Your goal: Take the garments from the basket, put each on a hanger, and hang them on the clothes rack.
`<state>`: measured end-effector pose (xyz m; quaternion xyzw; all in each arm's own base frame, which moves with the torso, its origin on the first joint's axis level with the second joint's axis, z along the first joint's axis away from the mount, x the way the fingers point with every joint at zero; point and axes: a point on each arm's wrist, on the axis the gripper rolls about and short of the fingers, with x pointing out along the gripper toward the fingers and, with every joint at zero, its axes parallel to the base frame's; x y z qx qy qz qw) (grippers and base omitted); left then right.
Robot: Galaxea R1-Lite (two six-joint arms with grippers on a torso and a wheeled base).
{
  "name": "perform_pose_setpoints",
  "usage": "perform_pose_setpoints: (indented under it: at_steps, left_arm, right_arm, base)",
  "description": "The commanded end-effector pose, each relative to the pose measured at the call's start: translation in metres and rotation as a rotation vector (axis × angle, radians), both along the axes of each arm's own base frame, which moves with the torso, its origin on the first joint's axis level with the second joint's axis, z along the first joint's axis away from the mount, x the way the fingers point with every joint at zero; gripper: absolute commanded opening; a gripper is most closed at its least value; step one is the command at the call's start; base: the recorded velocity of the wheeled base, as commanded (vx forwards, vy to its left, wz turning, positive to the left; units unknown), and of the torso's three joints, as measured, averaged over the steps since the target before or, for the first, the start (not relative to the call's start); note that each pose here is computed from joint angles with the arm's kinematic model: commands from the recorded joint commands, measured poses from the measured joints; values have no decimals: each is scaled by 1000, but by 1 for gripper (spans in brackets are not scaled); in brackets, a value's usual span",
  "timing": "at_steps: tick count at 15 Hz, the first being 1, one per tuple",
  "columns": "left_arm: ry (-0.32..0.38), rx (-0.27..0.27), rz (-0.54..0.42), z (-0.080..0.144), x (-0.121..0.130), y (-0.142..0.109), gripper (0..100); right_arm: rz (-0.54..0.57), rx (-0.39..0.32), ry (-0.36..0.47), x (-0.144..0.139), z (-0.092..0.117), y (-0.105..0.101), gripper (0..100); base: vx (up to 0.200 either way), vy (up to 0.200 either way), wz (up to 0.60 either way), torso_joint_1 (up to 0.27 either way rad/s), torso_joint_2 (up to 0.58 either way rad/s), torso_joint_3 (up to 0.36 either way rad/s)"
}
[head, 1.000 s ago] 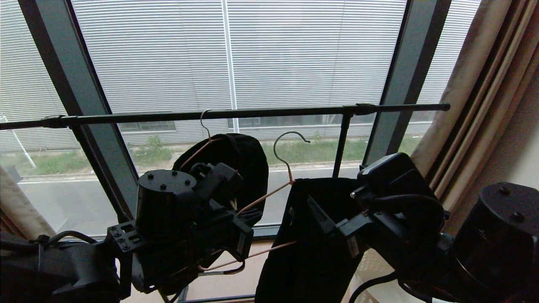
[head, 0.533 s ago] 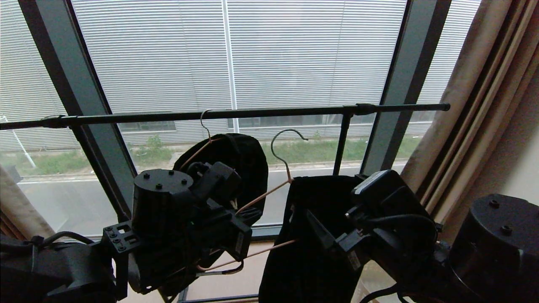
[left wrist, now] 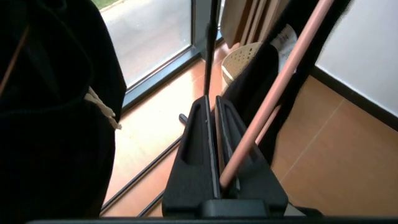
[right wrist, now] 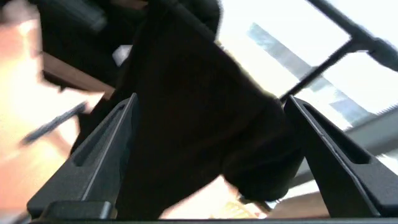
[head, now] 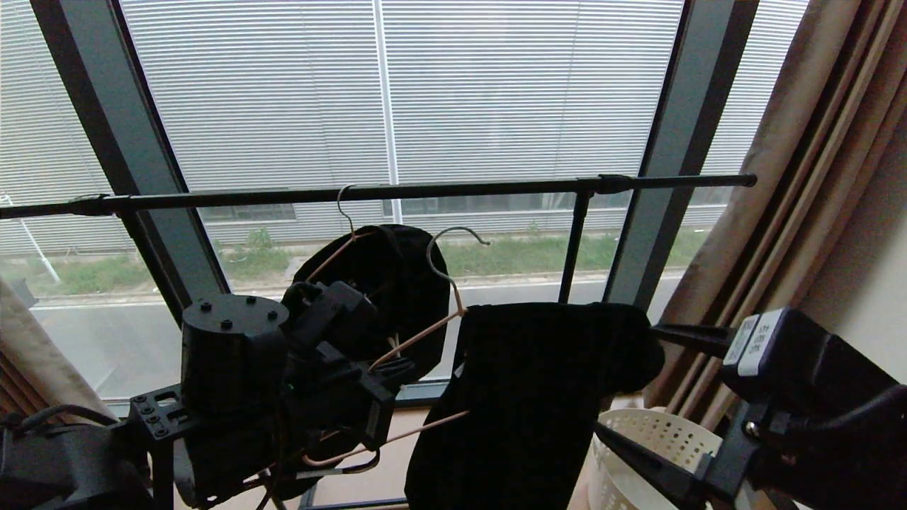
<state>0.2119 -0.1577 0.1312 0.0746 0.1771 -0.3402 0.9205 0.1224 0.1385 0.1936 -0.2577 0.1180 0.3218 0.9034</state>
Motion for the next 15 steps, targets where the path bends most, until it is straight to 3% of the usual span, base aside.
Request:
perform_pose_setpoints:
  at_steps: [1,2,3,6,9,15]
  left_arm:
    - [-10,22,-19,-1,-9,8,0]
    - [-3,28,-41,-3,-12,11,0]
    - [-2,28,-48,-4,-13,12,0]
    - [-10,13,-73,-6,-16,11,0]
    - [-36,0,-91,-5,-19,11,0]
    - [-9,22,-140,-14,-27,2,0]
  right_arm:
    - [65,11,75,-4,50,-28,100]
    - [113,-38,154,4,55,-29,100]
    - [137,-59,182,9,58,-29,100]
    - [329,-168,343,65,64,-23,100]
    - [524,-194,450,99,55,-11,100]
    - [600,-218,496,132,35,11,100]
  base:
    - [0,0,0,0,0,0]
    - [0,0,0,0,0,0]
    - [0,0,0,0,0,0]
    - [0,0,0,0,0,0]
    - [0,0,0,0,0,0]
    - [0,0,0,0,0,0]
